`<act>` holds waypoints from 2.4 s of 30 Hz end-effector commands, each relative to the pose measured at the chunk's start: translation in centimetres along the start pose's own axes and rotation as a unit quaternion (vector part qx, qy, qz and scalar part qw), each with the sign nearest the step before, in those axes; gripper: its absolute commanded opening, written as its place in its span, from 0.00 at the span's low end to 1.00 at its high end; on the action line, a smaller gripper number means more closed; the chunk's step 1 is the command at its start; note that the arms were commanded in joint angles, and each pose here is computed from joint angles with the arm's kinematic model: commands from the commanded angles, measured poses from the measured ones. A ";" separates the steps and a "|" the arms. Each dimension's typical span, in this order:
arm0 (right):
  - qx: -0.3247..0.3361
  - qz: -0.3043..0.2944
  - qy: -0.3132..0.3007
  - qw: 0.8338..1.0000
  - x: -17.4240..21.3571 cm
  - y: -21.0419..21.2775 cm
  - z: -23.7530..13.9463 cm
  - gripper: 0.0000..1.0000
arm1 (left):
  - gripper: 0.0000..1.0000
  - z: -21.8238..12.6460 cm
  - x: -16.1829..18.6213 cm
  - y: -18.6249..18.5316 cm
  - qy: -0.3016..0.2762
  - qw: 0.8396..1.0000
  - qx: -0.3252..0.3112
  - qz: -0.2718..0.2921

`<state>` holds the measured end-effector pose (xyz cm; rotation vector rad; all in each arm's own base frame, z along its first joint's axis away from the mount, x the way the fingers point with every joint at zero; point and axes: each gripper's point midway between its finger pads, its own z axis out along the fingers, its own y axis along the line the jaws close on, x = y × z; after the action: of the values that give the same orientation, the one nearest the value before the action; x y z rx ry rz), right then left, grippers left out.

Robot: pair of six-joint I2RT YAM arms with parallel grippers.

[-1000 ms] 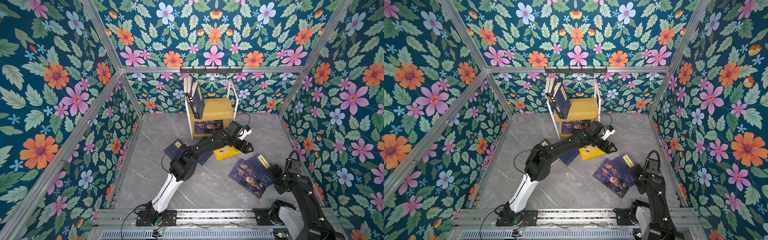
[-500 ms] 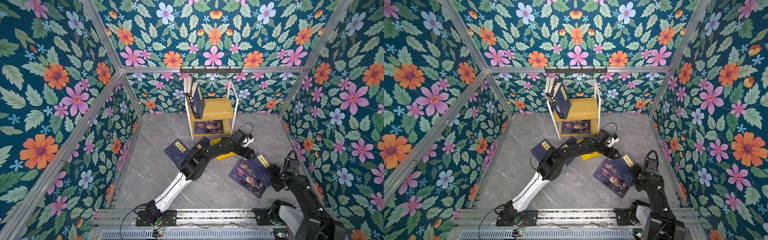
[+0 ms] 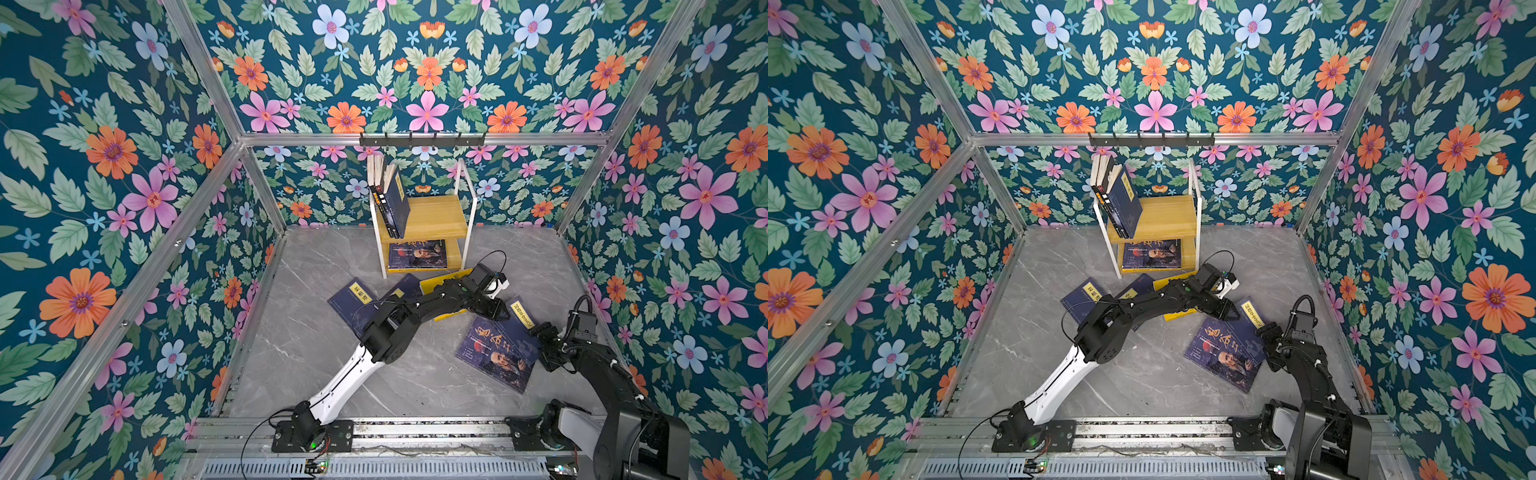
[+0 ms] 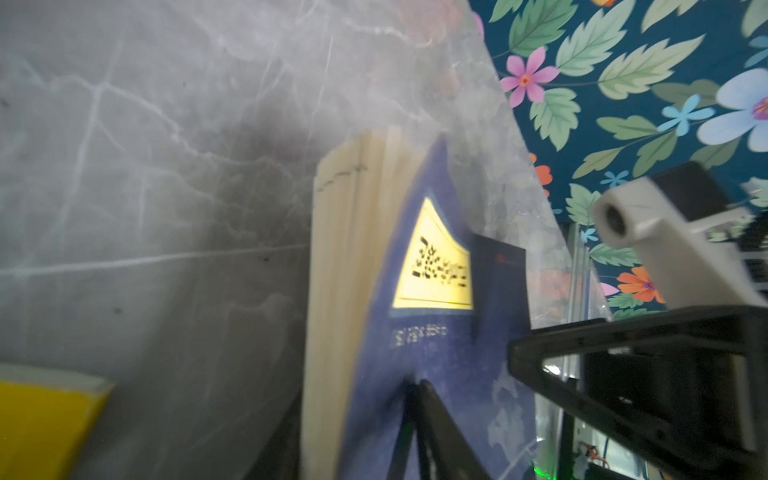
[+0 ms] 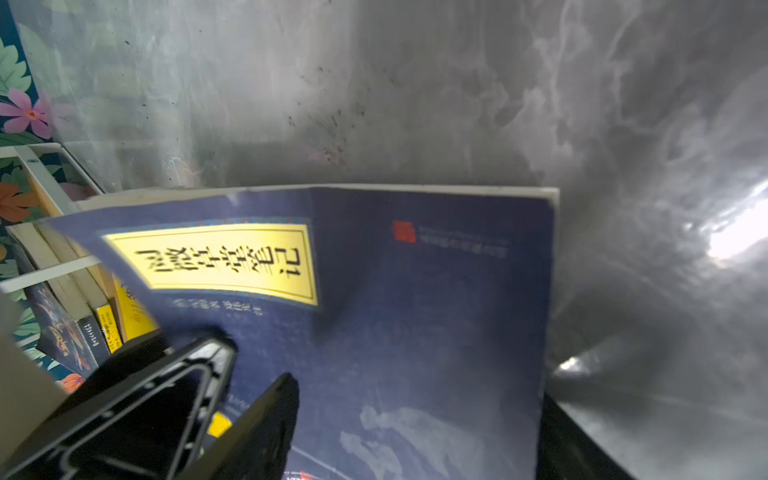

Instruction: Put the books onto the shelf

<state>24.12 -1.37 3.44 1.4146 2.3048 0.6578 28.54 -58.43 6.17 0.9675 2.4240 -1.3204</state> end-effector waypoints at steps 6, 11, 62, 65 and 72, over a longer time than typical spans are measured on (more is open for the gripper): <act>-0.002 -0.026 0.005 1.000 0.3 0.4 -0.5 0.80 | 0.00 -2.2 -2.1 -4.5 -0.020 0.999 0.047 0.017; 0.003 -0.061 -0.021 0.998 -0.1 0.9 -2.3 0.84 | 0.00 -4.6 -3.2 -6.0 -0.038 0.998 0.047 0.018; -0.126 -0.816 -0.205 0.526 19.6 21.1 -6.1 0.84 | 0.00 -24.6 -1.5 1.1 -0.206 0.961 -0.049 -0.178; -0.088 -0.819 -0.225 0.521 18.8 21.4 -5.0 0.82 | 0.00 -24.5 -1.6 1.1 -0.206 0.960 -0.049 -0.181; -0.024 -0.818 -0.254 0.515 17.1 21.8 -3.3 0.55 | 0.00 -24.7 -1.6 1.0 -0.208 0.960 -0.048 -0.180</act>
<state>29.73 22.69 16.64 -0.8978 1.9084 -0.2241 33.00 -38.36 19.12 0.1778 2.4167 -1.2952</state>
